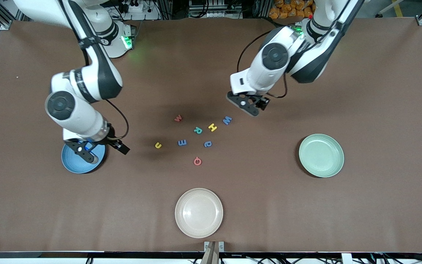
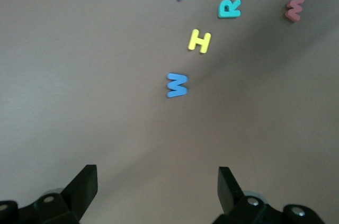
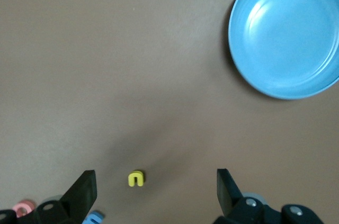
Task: Sort upper and lower case letters into plates
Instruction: 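Grasp the yellow u with the right gripper while the left gripper grasps the blue W, then drop the u in the blue plate while the left gripper drops W on green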
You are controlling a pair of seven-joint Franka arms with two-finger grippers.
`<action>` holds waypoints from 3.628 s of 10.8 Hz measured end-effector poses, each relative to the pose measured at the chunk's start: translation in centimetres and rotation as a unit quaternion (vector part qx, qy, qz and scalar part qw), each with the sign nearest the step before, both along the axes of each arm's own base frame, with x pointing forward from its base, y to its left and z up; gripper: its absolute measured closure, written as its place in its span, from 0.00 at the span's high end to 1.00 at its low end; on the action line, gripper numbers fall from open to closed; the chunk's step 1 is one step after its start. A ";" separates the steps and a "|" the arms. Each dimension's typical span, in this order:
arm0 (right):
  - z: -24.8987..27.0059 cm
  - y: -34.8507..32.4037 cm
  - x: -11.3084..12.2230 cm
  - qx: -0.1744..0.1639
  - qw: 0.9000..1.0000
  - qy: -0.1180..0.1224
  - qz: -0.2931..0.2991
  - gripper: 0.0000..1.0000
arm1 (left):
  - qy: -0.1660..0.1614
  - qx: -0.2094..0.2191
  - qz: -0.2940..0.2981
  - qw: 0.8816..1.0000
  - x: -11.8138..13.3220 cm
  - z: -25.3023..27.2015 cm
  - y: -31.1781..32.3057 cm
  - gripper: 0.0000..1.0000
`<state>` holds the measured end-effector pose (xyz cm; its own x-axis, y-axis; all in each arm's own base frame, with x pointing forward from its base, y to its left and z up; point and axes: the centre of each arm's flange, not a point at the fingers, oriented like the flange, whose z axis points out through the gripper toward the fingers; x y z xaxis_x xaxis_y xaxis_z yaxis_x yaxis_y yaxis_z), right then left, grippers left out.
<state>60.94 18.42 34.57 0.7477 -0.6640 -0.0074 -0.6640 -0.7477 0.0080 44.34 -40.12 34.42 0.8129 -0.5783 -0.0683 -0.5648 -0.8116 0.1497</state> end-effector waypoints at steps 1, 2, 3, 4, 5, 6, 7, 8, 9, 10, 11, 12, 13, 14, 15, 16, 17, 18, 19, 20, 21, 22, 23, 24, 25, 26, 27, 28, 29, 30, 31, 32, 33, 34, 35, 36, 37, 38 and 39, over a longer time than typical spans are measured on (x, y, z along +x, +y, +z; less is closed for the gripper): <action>-1.5 1.9 -0.2 0.003 1.000 -0.001 -0.031 1.00 | -0.002 0.014 0.004 1.000 -0.8 -2.3 -1.6 1.00; -3.0 3.5 -0.5 0.003 0.999 -0.001 -0.054 1.00 | 0.001 0.026 0.005 1.000 -1.3 -4.1 -2.6 1.00; -4.7 4.7 -0.7 0.002 0.997 0.001 -0.072 1.00 | 0.008 0.032 0.004 0.999 -1.5 -5.8 -3.3 1.00; -6.6 5.6 -0.9 0.000 0.996 0.003 -0.088 1.00 | 0.011 0.035 0.002 0.999 -1.5 -7.2 -4.0 1.00; -8.5 6.5 -1.2 -0.001 0.995 0.004 -0.103 1.00 | 0.007 0.034 0.001 0.999 -1.5 -8.5 -4.6 1.00; -10.2 7.3 -1.5 -0.002 0.994 0.005 -0.112 1.00 | 0.002 0.030 0.001 1.000 -1.4 -9.9 -5.0 1.00; -11.3 8.0 -1.7 -0.002 0.993 0.003 -0.117 1.00 | -0.003 0.029 -0.002 1.000 -1.4 -11.3 -5.2 1.00; -11.9 8.6 -1.9 -0.001 0.993 0.001 -0.118 1.00 | -0.011 0.036 -0.004 0.999 -1.3 -12.7 -5.2 1.00; -12.5 9.1 -2.2 -0.002 0.993 0.002 -0.117 1.00 | -0.023 0.046 0.002 0.999 -1.4 -14.3 -5.3 1.00; -13.3 9.7 -2.6 -0.003 0.993 0.003 -0.116 1.00 | -0.033 0.055 0.010 0.998 -1.9 -16.0 -5.6 1.00; -14.2 10.2 -3.1 -0.004 0.993 0.004 -0.117 1.00 | -0.036 0.062 0.012 0.997 -2.7 -17.5 -6.2 1.00; -15.1 10.6 -3.8 -0.006 0.994 0.007 -0.113 1.00 | -0.034 0.065 0.010 0.997 -3.4 -18.4 -6.7 1.00; -15.9 10.8 -4.6 -0.010 0.994 0.012 -0.109 1.00 | -0.036 0.064 0.008 0.997 -3.4 -18.3 -7.0 1.00; -16.4 10.8 -5.2 -0.013 0.994 0.015 -0.107 1.00 | -0.040 0.062 0.008 0.997 -3.1 -18.0 -7.1 1.00; -16.7 10.6 -5.4 -0.018 0.994 0.015 -0.104 1.00 | -0.043 0.059 0.009 0.997 -2.8 -17.8 -7.4 1.00; -16.9 10.4 -5.5 -0.025 0.995 0.012 -0.096 1.00 | -0.045 0.055 0.010 0.997 -2.4 -17.7 -7.7 0.99; -17.2 10.2 -5.6 -0.032 0.996 0.008 -0.086 1.00 | -0.045 0.054 0.010 0.997 -2.3 -17.8 -7.9 0.96; -17.5 10.0 -5.8 -0.038 0.997 0.000 -0.074 1.00 | -0.045 0.053 0.011 0.998 -2.2 -17.8 -8.0 0.93; -17.6 9.8 -5.8 -0.040 0.997 -0.009 -0.067 1.00 | -0.046 0.053 0.010 0.998 -2.2 -17.8 -8.0 0.84; -17.7 9.6 -5.7 -0.039 0.997 -0.016 -0.065 1.00 | -0.047 0.053 0.009 0.997 -2.1 -17.8 -8.0 0.81; -17.5 9.5 -5.5 -0.037 0.997 -0.020 -0.064 1.00 | -0.049 0.053 0.008 0.997 -2.1 -17.7 -8.1 0.73; -17.3 9.5 -5.4 -0.035 0.997 -0.023 -0.065 1.00 | -0.050 0.053 0.007 0.997 -2.1 -17.6 -8.2 0.72; -17.1 9.5 -5.3 -0.034 0.997 -0.025 -0.065 1.00 | -0.055 0.053 0.003 0.997 -1.9 -17.4 -8.3 0.58; -16.9 9.5 -5.3 -0.033 0.997 -0.027 -0.064 1.00 | -0.060 0.053 -0.002 0.997 -1.8 -17.3 -8.3 0.44; -16.7 9.6 -5.3 -0.032 0.997 -0.028 -0.064 1.00 | -0.064 0.054 -0.002 0.997 -1.6 -16.9 -8.3 0.37; -16.6 9.6 -5.3 -0.032 0.997 -0.029 -0.064 1.00 | -0.065 0.055 0.003 0.996 -1.3 -16.9 -8.0 0.36; -16.6 9.6 -5.3 -0.032 0.997 -0.028 -0.064 1.00 | -0.067 0.057 0.018 0.996 -0.5 -16.8 -7.5 0.36; -16.7 9.5 -5.4 -0.032 0.997 -0.028 -0.064 1.00 | -0.072 0.059 0.039 0.995 1.1 -16.1 -6.3 0.36; -16.8 9.5 -5.4 -0.033 0.997 -0.027 -0.064 1.00 | -0.080 0.063 0.062 0.993 3.5 -14.4 -4.2 0.36; -16.9 9.5 -5.5 -0.033 0.997 -0.026 -0.064 1.00 | -0.091 0.067 0.089 0.990 6.3 -11.8 -1.7 0.36; -17.0 9.4 -5.7 -0.033 0.997 -0.026 -0.063 1.00 | -0.104 0.068 0.120 0.985 9.2 -8.8 1.6 0.36; -17.1 9.4 -5.8 -0.032 0.997 -0.027 -0.063 1.00 | -0.115 0.069 0.150 0.980 11.6 -6.4 5.0 0.36; -17.2 9.4 -5.9 -0.031 0.997 -0.027 -0.063 1.00 | -0.120 0.069 0.176 0.975 13.5 -5.0 8.2 0.36; -17.2 9.4 -5.9 -0.031 0.997 -0.027 -0.063 0.98 | -0.119 0.069 0.189 0.972 14.8 -4.7 10.9 0.36; -17.2 9.4 -5.9 -0.030 0.997 -0.029 -0.063 0.88 | -0.117 0.072 0.189 0.972 15.8 -4.9 13.1 0.36; -17.1 9.5 -5.8 -0.026 0.997 -0.034 -0.062 0.75 | -0.114 0.075 0.184 0.973 16.4 -5.2 14.9 0.36; -17.1 9.5 -5.8 -0.021 0.997 -0.041 -0.062 0.58 | -0.111 0.078 0.175 0.975 17.1 -5.5 16.7 0.36; -16.9 9.5 -5.9 -0.017 0.997 -0.047 -0.061 0.44 | -0.108 0.082 0.162 0.977 17.7 -5.9 18.7 0.36; -16.8 9.4 -6.1 -0.014 0.997 -0.049 -0.061 0.29 | -0.104 0.086 0.148 0.980 18.3 -6.4 21.0 0.36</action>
<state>54.84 27.85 17.78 0.6569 -0.7494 0.0827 -0.7491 -0.6612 -0.0417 62.63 -19.08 28.04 0.9502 -0.3090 0.0415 -0.3040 -0.9478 -0.0962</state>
